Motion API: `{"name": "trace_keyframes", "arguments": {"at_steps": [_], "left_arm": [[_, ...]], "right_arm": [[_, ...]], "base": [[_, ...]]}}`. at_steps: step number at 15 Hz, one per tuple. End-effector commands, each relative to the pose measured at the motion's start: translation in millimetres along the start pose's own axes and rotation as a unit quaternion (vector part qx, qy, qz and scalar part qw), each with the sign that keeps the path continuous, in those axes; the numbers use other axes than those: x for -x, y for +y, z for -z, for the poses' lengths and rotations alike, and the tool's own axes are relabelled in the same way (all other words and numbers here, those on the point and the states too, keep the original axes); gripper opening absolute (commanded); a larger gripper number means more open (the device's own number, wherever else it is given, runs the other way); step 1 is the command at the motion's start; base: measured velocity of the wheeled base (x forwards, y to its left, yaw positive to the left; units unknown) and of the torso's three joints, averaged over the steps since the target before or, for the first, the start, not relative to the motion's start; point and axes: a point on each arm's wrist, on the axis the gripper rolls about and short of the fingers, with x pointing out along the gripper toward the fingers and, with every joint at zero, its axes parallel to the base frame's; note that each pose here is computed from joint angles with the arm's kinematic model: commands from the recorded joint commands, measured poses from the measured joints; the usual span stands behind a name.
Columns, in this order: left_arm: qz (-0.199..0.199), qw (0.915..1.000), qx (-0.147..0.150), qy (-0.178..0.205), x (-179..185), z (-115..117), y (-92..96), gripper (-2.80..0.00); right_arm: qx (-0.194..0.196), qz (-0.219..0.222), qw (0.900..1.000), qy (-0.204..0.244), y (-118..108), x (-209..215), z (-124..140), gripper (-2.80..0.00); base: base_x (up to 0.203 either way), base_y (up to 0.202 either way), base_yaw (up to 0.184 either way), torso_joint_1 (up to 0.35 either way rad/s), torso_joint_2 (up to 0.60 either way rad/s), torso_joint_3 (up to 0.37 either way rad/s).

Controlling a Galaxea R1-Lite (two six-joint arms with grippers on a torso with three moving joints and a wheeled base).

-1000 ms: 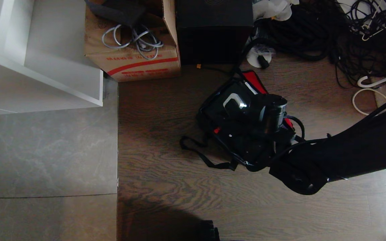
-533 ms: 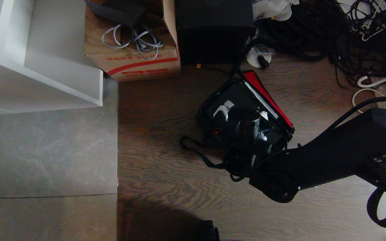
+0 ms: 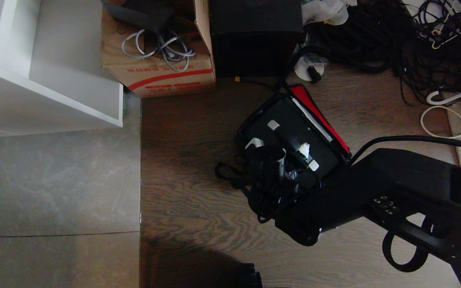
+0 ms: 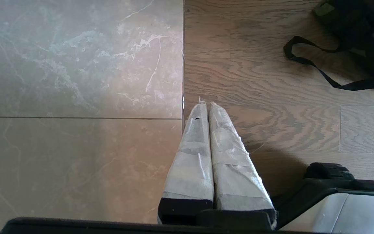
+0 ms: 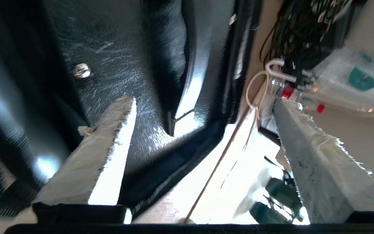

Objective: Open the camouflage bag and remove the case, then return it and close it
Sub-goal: Lift the black box

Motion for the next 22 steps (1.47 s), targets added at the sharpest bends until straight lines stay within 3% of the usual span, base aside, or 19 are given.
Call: {"name": "trace_keyframes", "arguments": {"at_steps": [1,6,11,18,19,22], "left_arm": [[0.0,1.0,0.0,-0.002,0.0,-0.2,0.0,-2.8],[0.0,1.0,0.001,-0.01,-0.4,-1.1,0.0,-2.8],[0.0,0.9999,0.001,-0.01,-0.4,-1.1,0.0,-2.8],[0.0,0.9999,0.001,-0.01,-0.4,-1.1,0.0,-2.8],[0.0,1.0,0.001,-0.01,-0.4,-0.9,0.0,-2.8],[0.0,1.0,0.001,-0.009,-0.5,-1.2,0.0,-2.8]], "right_arm": [[0.005,0.012,1.0,0.018,19.6,-19.3,4.8,0.0],[-0.026,0.041,0.998,0.044,14.9,-59.2,0.3,0.0],[-0.071,0.076,0.993,0.061,-7.6,-92.0,-14.7,0.0],[-0.079,0.1,0.988,0.085,-22.1,-120.9,-7.8,0.0],[-0.078,0.099,0.988,0.085,-21.0,-120.9,-7.2,-2.8],[-0.073,0.101,0.988,0.09,-22.3,-126.6,-7.5,-2.8]], "base": [[0.0,0.0,0.0,0.0,0.0,0.0],[0.0,0.0,0.0,0.0,0.0,0.0],[0.0,0.0,0.0,0.0,0.0,0.0],[0.0,0.0,0.0,0.0,0.0,0.0],[0.0,0.0,0.0,0.0,0.0,0.0],[0.0,0.0,0.0,0.0,0.0,0.0]]}}
